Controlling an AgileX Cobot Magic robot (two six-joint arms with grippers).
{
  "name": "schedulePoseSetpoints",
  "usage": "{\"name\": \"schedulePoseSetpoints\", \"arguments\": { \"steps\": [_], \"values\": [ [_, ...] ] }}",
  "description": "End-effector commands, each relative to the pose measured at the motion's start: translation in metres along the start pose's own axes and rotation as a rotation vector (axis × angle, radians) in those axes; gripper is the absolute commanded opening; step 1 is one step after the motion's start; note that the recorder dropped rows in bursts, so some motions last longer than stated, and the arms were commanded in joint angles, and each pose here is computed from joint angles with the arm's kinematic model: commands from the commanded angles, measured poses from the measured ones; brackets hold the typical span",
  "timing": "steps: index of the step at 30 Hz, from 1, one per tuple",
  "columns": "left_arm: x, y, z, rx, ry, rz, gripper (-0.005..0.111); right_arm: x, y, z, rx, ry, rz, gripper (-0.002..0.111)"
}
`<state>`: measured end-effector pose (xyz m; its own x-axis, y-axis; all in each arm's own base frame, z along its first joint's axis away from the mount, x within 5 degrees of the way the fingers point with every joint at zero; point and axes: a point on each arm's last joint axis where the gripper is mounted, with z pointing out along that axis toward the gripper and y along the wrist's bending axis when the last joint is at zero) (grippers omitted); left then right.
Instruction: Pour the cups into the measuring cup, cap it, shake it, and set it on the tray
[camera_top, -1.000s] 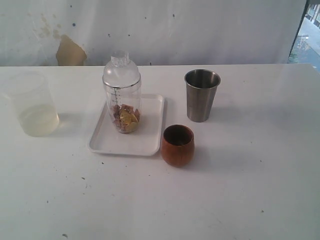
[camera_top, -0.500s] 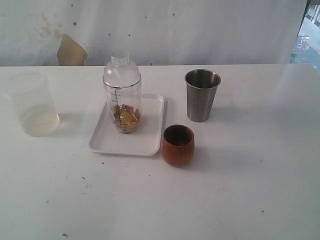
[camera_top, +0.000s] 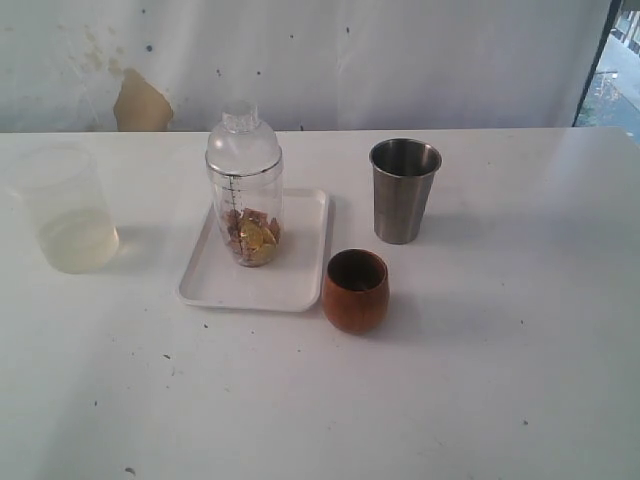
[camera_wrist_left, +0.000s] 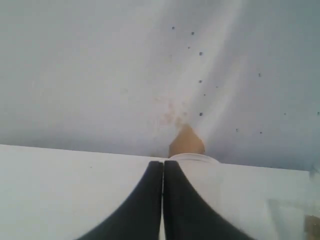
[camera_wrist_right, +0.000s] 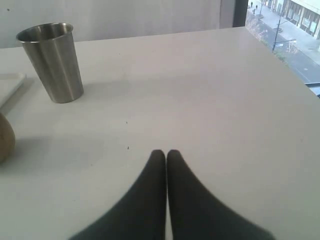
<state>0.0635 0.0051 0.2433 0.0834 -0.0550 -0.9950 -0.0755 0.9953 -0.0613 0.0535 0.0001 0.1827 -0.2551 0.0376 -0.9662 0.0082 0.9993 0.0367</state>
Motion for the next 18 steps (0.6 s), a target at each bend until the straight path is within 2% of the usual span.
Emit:
{"name": "schedulePoseSetpoints", "arguments": {
  "steps": [1,2,5,10,13,18],
  "values": [
    [0.024,0.003,-0.007,-0.026,-0.005,-0.011,0.001,0.000,0.000,0.000,0.000,-0.003,0.004,0.000],
    [0.028,0.003,-0.010,-0.025,-0.024,-0.008,0.001,0.000,0.000,0.000,0.000,-0.003,0.004,0.000],
    [0.038,0.005,-0.010,-0.041,0.086,-0.003,0.001,0.000,0.000,0.000,0.000,-0.003,0.004,0.000],
    [0.043,0.005,-0.011,-0.049,0.141,0.002,0.001,0.000,0.000,0.000,0.000,-0.003,0.004,0.000],
    [0.048,0.006,-0.012,-0.049,0.197,0.065,0.001,0.000,0.000,0.000,0.000,-0.003,0.004,0.000],
    [0.048,0.006,-0.012,-0.045,0.202,0.096,0.001,0.000,0.000,0.000,0.000,-0.003,0.004,0.000]
  ]
}}
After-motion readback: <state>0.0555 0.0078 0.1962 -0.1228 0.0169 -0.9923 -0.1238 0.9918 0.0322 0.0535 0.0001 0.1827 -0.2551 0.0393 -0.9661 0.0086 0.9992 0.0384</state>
